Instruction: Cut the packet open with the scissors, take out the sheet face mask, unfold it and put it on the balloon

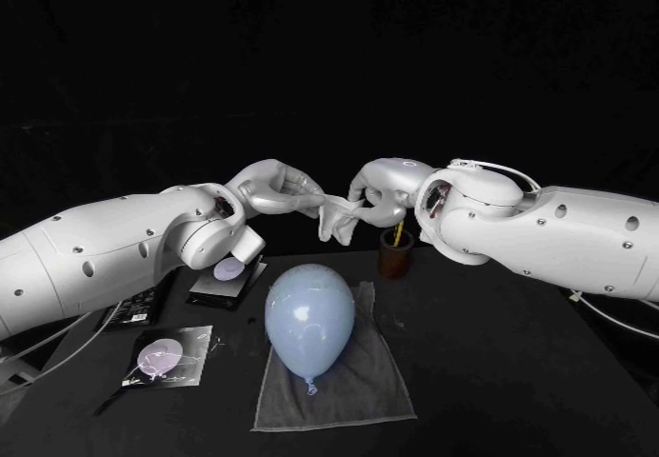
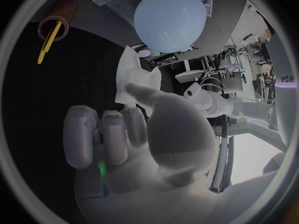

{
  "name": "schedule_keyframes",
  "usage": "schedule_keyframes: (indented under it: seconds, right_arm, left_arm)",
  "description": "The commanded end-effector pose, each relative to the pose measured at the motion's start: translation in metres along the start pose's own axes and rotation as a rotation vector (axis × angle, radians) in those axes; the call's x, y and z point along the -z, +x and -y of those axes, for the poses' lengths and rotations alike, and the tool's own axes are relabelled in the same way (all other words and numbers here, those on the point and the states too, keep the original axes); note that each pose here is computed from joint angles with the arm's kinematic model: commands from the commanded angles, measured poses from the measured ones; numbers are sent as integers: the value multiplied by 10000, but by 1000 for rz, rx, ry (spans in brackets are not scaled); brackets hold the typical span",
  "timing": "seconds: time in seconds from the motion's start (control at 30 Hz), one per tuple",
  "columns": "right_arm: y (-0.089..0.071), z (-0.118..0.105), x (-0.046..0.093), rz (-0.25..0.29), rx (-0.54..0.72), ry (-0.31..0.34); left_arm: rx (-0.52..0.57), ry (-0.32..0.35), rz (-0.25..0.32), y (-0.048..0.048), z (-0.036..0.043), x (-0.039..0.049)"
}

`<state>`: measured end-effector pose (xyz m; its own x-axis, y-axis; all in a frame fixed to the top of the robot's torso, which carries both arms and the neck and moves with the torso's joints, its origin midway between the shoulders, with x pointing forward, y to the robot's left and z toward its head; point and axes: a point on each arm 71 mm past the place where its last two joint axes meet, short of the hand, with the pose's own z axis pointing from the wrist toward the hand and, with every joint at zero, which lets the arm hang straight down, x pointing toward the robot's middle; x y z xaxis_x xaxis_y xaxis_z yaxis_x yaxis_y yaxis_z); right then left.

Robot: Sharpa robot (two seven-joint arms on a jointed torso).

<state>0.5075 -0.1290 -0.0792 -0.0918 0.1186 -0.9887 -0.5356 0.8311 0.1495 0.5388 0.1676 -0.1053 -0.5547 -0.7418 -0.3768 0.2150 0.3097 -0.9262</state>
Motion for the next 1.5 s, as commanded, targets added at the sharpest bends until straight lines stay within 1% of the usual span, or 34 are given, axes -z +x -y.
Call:
schedule_keyframes:
  seconds: [0.03,0.23,0.4,0.5,0.73,0.97,1.13,1.23,1.43,1.5]
  right_arm:
    - [-10,23,-2,-1,-55,7]
    - [-23,70,12,10,-109,23]
    - [-30,106,24,8,-160,36]
    - [-33,116,27,7,-190,39]
    - [-44,125,23,12,-281,36]
    - [-50,116,18,13,-322,32]
    - [-57,132,13,20,-348,37]
    - [-58,147,11,21,-363,43]
    - [-59,160,30,18,-406,42]
    - [-61,162,43,21,-438,37]
  left_arm:
    - [99,33,-15,1,21,13]
    - [113,10,-13,-49,-21,46]
    - [135,-8,-30,-61,-49,61]
    - [158,-13,-47,-45,-65,62]
    - [230,-8,-109,45,-92,59]
    - [302,5,-135,92,-89,60]
    - [390,16,-137,100,-84,65]
    - [438,22,-125,94,-86,68]
    - [515,15,-86,81,-128,71]
    - [534,5,-69,79,-159,75]
